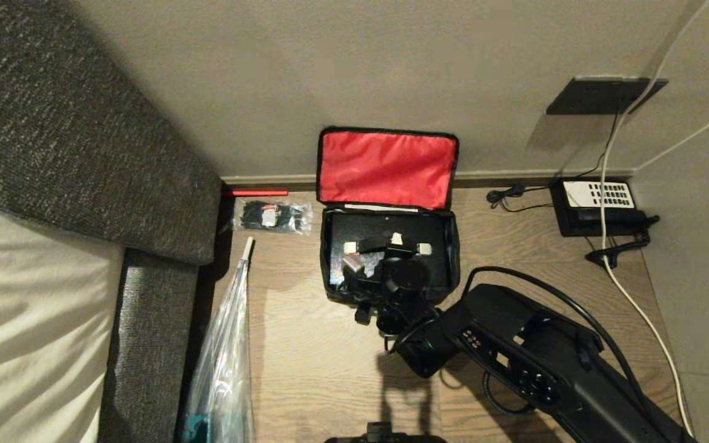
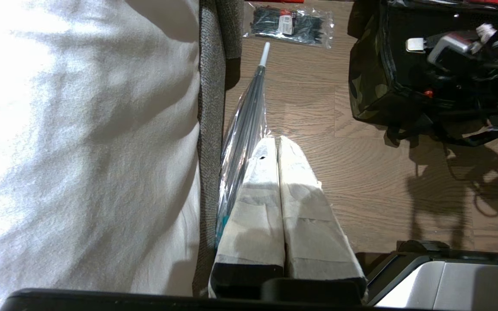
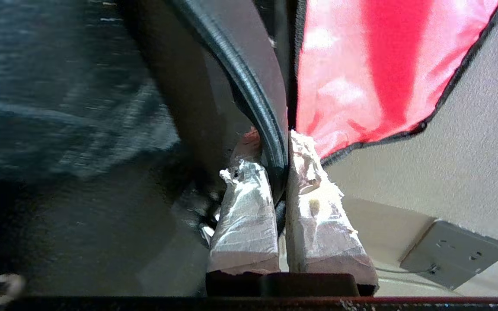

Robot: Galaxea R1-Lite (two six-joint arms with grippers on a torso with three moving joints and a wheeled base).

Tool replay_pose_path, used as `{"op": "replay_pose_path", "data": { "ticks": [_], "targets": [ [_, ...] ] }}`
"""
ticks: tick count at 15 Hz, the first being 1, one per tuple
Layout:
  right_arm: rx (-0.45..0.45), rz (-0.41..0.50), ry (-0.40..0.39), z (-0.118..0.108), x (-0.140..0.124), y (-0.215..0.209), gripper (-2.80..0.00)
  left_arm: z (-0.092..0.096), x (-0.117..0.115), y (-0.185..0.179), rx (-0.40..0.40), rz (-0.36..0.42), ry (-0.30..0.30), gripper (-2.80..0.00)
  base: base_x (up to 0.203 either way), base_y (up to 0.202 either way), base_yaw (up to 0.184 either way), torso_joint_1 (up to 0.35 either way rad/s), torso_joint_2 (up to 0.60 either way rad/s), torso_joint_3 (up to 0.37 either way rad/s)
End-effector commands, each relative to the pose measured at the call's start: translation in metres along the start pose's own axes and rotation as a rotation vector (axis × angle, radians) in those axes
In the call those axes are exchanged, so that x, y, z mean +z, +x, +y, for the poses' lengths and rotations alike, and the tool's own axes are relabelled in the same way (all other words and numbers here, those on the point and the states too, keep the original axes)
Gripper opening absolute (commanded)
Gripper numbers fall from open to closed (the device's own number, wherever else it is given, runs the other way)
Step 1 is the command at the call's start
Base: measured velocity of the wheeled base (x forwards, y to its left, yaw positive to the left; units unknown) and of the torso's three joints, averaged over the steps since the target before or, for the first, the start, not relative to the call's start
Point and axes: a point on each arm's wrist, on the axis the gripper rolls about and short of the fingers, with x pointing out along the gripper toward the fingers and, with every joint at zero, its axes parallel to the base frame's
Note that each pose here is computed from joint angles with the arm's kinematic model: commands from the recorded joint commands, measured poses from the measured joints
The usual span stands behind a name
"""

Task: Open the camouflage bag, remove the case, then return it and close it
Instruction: Lift the black box

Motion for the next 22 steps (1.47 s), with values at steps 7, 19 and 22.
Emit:
{"op": "replay_pose_path", "data": {
  "ticks": [7,19,22],
  "targets": [
    [0.016,0.022,-0.021,0.014,-0.001,0.007,0.00,0.000,-0.001,0.000,0.001,0.002,0.000,-2.80,0.000,0.000,0.000,0.000,0.00,0.000],
    [0.007,0.034,-0.021,0.010,-0.004,0.014,0.00,0.000,-0.001,0.000,0.001,0.000,0.000,-2.80,0.000,0.000,0.000,0.000,0.00,0.000],
    [0.052,0.021,-0.029,0.000,-0.009,0.002,0.00,0.000,-0.001,0.000,0.001,0.001,0.000,-2.80,0.000,0.000,0.000,0.000,0.00,0.000]
  ]
}}
